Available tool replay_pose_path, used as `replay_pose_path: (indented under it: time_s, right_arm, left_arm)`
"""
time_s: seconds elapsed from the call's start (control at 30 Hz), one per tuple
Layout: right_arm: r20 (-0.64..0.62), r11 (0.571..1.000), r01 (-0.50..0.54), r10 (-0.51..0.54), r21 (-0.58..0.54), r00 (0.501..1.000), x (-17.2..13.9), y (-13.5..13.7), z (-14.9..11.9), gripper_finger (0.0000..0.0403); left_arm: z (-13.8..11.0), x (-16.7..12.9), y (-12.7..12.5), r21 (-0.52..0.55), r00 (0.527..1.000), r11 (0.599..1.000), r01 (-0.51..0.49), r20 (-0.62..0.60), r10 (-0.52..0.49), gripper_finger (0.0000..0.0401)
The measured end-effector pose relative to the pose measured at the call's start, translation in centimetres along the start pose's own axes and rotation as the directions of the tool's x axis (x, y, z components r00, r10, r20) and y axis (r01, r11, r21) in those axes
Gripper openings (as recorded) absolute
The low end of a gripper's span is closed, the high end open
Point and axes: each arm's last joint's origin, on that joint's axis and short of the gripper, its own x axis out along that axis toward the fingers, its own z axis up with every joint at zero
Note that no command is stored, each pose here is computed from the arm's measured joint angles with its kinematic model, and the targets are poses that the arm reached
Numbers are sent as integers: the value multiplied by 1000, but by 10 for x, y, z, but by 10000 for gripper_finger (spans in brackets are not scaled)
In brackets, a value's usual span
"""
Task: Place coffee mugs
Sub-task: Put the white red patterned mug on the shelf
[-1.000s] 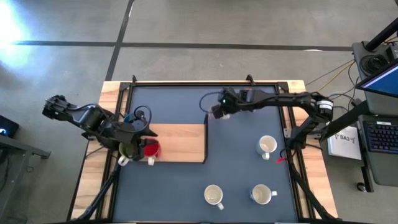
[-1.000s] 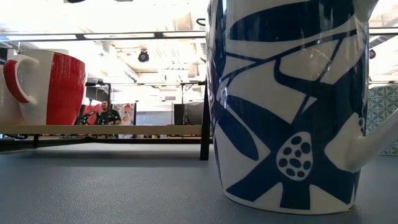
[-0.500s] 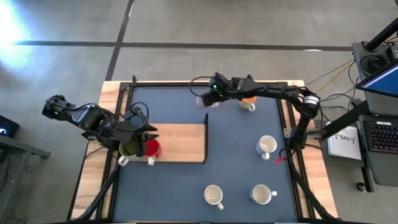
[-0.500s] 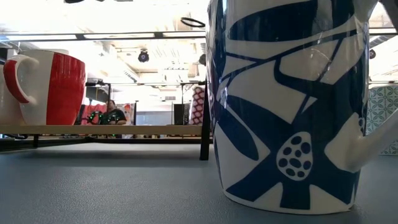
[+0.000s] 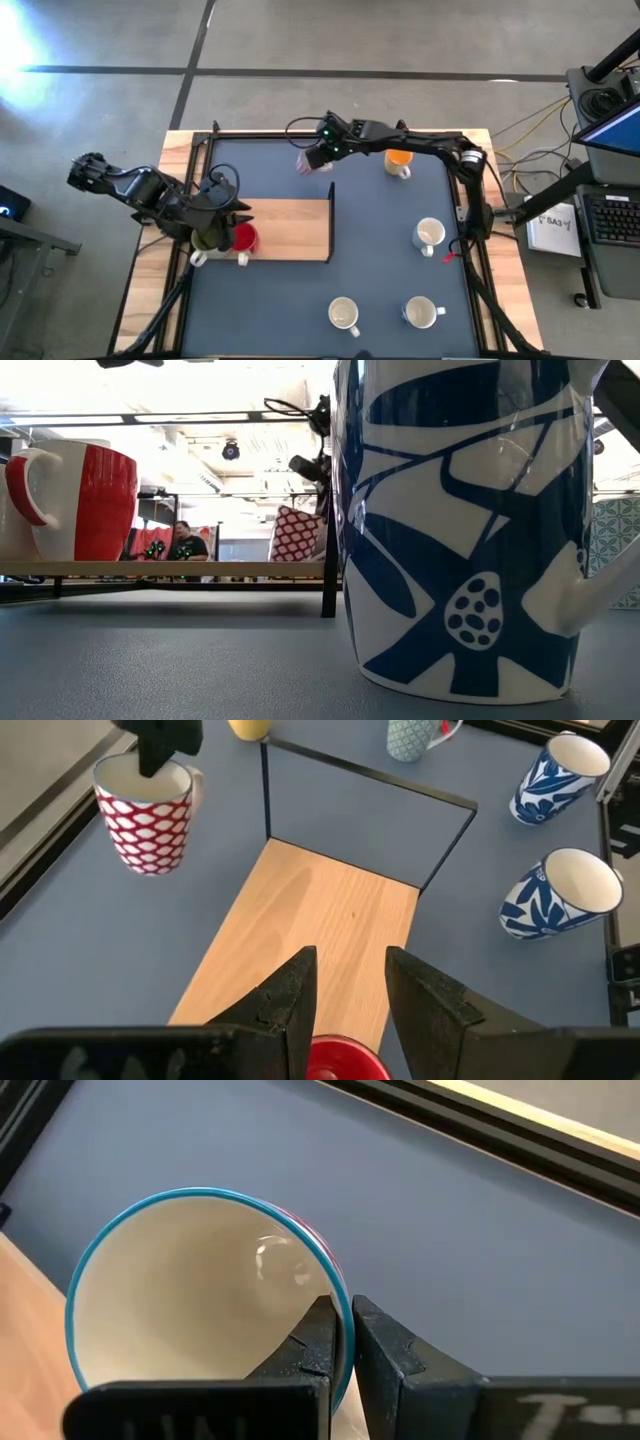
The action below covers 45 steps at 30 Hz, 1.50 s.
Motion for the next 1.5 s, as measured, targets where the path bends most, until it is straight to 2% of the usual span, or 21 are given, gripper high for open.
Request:
replay_pose_path:
  time_s: [0.3, 0.7, 0.83, 1.27, 1.5]
  right_arm:
    - [-84, 999, -47, 46, -9, 995, 24, 12, -1, 13]
    - [-111, 997, -73, 70, -29, 991, 44, 27, 2, 13]
    - [-112, 996, -76, 71, -40, 991, 48, 30, 5, 27]
    - [-105, 995, -76, 69, -64, 992, 43, 31, 9, 82]
    - [-86, 989, -99, 90, -114, 992, 9, 36, 18, 90]
  left_arm:
    - [-2, -3, 3, -8, 1000, 1000, 11, -21, -11, 103]
    - [-4, -9, 7, -11, 999, 1000, 26, -24, -26, 103]
    - [-5, -10, 7, -13, 999, 999, 34, -33, -35, 103]
    - [-5, -9, 7, -31, 999, 999, 33, -36, -34, 103]
    - [-5, -8, 6, -40, 999, 999, 34, -35, -35, 103]
